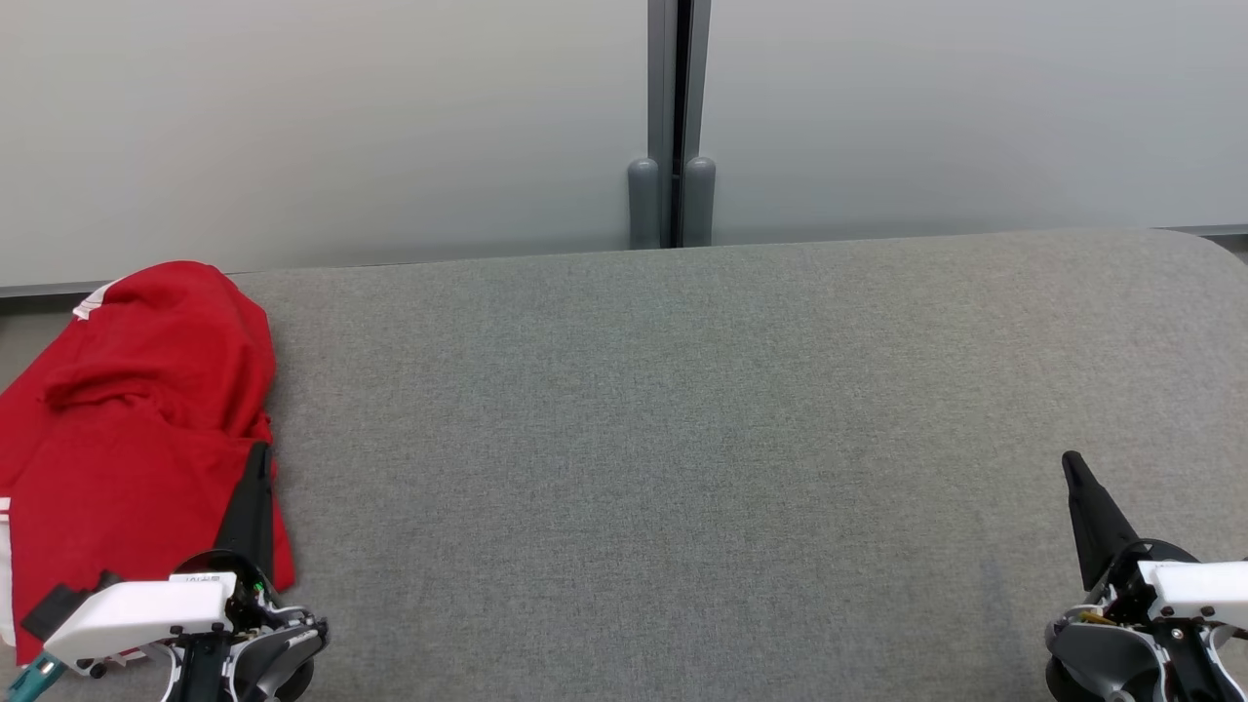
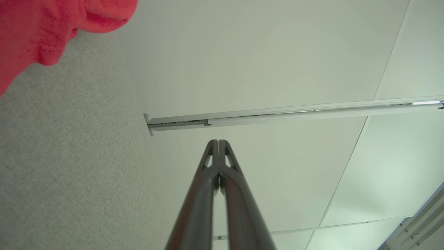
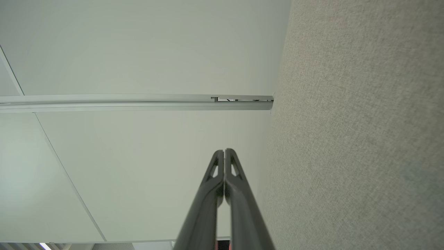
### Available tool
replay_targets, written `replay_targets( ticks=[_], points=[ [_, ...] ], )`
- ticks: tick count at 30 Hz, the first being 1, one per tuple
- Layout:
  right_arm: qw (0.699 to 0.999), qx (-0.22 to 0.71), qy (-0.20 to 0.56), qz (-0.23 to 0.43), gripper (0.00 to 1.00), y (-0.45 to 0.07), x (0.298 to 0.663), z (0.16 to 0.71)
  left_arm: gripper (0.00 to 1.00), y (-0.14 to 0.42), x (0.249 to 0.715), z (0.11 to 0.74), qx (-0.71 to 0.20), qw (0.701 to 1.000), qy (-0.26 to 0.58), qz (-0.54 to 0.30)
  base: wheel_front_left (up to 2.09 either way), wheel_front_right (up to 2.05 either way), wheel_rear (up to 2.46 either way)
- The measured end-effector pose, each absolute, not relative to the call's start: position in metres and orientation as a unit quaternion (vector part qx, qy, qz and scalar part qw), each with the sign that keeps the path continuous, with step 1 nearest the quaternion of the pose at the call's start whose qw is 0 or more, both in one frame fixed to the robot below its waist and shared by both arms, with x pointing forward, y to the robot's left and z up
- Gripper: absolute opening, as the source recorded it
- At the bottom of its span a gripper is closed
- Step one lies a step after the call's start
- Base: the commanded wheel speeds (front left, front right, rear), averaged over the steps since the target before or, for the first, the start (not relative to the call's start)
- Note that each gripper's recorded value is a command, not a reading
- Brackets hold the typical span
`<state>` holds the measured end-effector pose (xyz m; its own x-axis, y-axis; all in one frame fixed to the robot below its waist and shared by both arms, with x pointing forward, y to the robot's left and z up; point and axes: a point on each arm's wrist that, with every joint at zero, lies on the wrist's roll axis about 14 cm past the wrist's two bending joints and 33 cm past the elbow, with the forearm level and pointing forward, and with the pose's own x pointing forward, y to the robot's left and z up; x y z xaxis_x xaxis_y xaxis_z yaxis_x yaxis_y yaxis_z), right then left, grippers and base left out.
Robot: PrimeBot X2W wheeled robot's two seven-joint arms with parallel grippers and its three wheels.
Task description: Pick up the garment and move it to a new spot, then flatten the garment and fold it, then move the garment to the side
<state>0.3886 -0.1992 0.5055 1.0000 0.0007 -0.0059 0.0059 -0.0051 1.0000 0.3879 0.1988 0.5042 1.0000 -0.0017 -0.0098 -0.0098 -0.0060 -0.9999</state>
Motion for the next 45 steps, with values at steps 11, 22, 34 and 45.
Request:
replay_targets(
  ticks=[11, 22, 34, 45],
  points=[
    [0.705, 0.709, 0.002, -0.002, 0.0, -0.1992, 0.3885, 0.5055, 0.0, 0.1988, 0.3878, 0.5042, -0.709, 0.705, 0.004, 0.003, 0.0, 0.0, 0.0],
    [0.705, 0.709, 0.002, -0.002, 0.0, -0.1992, 0.3885, 0.5055, 0.0, 0.1988, 0.3878, 0.5042, -0.709, 0.705, 0.004, 0.003, 0.0, 0.0, 0.0],
    [0.705, 0.709, 0.002, -0.002, 0.0, -0.1992, 0.3886, 0.5055, 0.0, 0.1988, 0.3879, 0.5043, -0.709, 0.705, 0.004, 0.003, 0.0, 0.0, 0.0],
    [0.705, 0.709, 0.002, -0.002, 0.0, -0.1992, 0.3886, 0.5055, 0.0, 0.1988, 0.3879, 0.5043, -0.709, 0.705, 0.004, 0.003, 0.0, 0.0, 0.0]
  ],
)
